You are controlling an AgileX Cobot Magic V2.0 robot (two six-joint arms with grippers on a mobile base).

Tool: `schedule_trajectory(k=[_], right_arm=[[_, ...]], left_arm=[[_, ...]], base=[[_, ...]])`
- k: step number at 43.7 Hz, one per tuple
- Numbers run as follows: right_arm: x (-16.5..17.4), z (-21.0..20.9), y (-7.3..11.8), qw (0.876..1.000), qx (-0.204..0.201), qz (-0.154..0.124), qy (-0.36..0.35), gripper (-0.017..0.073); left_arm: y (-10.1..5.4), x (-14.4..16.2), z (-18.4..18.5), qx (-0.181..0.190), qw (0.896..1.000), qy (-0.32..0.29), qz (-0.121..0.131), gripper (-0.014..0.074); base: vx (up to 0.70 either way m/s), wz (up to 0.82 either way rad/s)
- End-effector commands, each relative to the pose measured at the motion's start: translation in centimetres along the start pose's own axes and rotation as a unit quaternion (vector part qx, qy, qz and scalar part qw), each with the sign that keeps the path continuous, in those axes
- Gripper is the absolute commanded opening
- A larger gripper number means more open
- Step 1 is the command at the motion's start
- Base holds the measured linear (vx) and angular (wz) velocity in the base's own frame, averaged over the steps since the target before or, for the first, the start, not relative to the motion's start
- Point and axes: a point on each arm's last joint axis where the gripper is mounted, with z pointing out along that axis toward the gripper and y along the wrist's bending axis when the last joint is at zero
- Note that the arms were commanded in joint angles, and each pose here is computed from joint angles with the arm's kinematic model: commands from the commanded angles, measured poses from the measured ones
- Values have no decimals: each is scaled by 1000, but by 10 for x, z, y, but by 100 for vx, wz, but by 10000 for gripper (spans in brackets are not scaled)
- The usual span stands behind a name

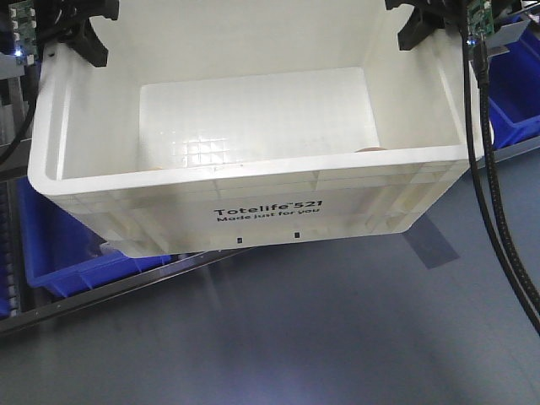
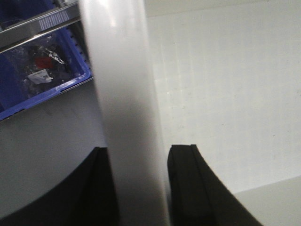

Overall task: Place moving items into box and shelve
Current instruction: 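Keep gripping the tote rims as the base turns toward the blue-bin shelf, then hold the tote above the shelf's roller track while the base aligns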

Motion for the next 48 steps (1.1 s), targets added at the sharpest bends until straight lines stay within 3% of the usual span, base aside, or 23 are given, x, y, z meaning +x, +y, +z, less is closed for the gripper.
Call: schedule_trajectory(k=[1, 48], right_arm=[[0, -53, 31, 991, -113, -20, -71, -3], [0, -53, 31, 991, -113, -20, -71, -3]], left_arm=[[-7, -7, -30, 20, 997, -80, 8, -6], [-7, -7, -30, 20, 997, -80, 8, -6]], base=[[-4, 38], [9, 39]])
